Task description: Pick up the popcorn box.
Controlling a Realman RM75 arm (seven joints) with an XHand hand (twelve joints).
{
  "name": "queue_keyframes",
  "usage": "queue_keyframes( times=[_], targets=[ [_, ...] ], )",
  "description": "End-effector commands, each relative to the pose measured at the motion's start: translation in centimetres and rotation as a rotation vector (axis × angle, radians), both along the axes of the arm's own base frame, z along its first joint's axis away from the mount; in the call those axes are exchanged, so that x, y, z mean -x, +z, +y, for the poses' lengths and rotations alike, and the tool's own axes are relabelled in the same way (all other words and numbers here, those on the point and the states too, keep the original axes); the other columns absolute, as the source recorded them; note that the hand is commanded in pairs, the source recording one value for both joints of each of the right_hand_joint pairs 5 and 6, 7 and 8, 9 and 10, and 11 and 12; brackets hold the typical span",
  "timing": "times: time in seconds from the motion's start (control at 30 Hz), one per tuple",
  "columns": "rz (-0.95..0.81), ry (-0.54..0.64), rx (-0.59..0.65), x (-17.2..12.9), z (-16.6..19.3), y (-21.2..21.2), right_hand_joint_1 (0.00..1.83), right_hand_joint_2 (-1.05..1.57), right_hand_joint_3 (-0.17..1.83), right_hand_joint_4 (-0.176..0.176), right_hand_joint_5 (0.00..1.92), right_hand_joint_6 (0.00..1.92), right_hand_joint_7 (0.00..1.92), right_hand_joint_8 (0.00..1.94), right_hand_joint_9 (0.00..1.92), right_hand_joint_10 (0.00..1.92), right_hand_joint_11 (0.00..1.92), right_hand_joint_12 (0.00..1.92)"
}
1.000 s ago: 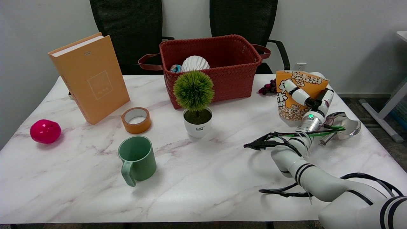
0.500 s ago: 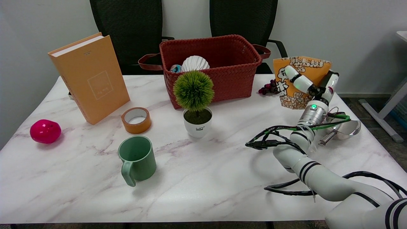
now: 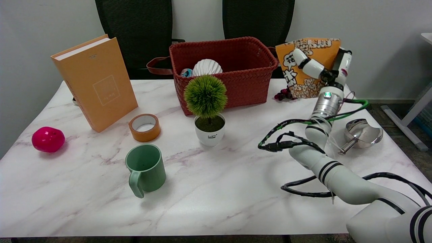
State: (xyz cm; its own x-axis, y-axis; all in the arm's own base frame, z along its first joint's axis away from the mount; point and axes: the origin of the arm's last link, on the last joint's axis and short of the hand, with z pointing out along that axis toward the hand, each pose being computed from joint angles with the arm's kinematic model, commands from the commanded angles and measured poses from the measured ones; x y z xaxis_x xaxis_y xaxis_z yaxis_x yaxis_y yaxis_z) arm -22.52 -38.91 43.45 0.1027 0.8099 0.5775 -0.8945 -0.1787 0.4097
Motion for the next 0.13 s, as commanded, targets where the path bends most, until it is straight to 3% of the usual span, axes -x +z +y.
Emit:
queue_keyframes(
  times=[0.03, 0.13],
  targets=[
    [0.107, -0.002, -0.192, -6.2, -5.9, -3.4, 1.13, 0.32, 0.59, 0.0, 1.14, 1.14, 1.77, 1.77, 1.25, 1.25, 1.61, 1.61],
    [0.123, -0.015, -0.222, -7.4, -7.6, -4.4, 1.13, 0.3, 0.63, 0.0, 1.13, 1.13, 1.76, 1.76, 1.24, 1.24, 1.59, 1.59]
  ],
)
